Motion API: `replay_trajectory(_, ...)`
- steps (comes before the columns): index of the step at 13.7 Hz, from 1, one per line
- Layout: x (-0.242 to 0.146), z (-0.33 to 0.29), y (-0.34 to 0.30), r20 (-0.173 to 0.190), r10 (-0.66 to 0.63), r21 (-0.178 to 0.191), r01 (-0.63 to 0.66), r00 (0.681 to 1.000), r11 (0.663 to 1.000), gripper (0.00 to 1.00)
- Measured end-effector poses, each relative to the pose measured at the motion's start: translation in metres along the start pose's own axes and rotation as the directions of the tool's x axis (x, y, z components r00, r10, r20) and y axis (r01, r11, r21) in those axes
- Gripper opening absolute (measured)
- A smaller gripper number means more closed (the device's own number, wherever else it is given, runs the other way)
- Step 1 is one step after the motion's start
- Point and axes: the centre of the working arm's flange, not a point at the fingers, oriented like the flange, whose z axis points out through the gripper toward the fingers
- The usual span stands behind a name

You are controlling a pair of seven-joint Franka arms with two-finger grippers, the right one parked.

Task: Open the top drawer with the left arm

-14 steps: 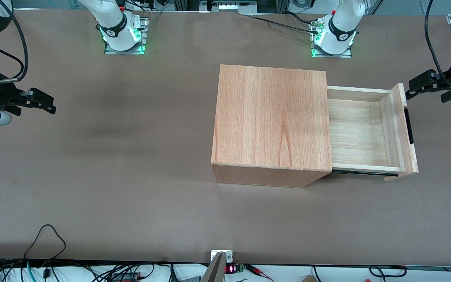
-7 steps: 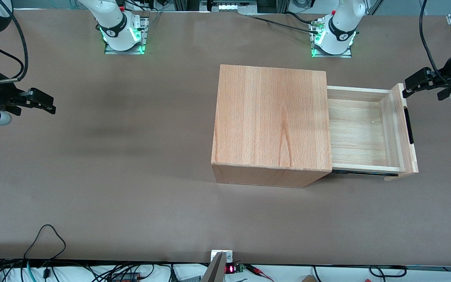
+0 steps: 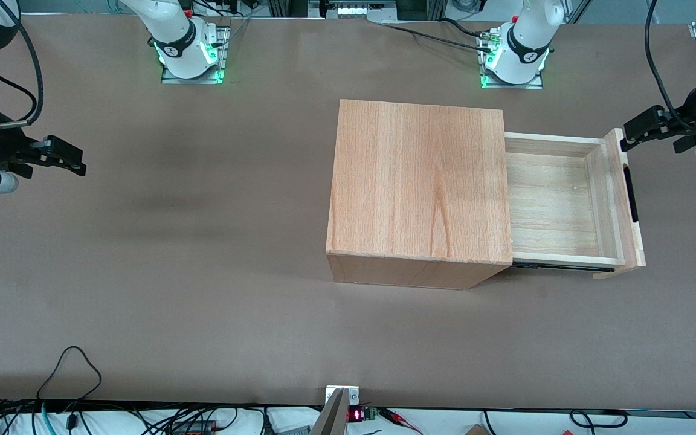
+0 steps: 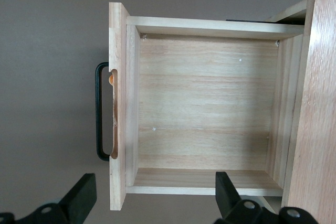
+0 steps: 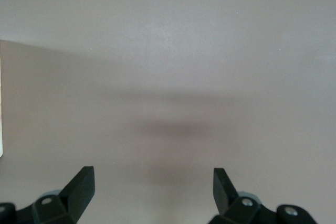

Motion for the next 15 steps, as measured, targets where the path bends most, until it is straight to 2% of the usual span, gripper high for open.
replay_trajectory(15, -0.0005, 0.0009, -0.003, 0.006, -0.006, 0.0, 0.006, 1.0, 1.0, 1.0)
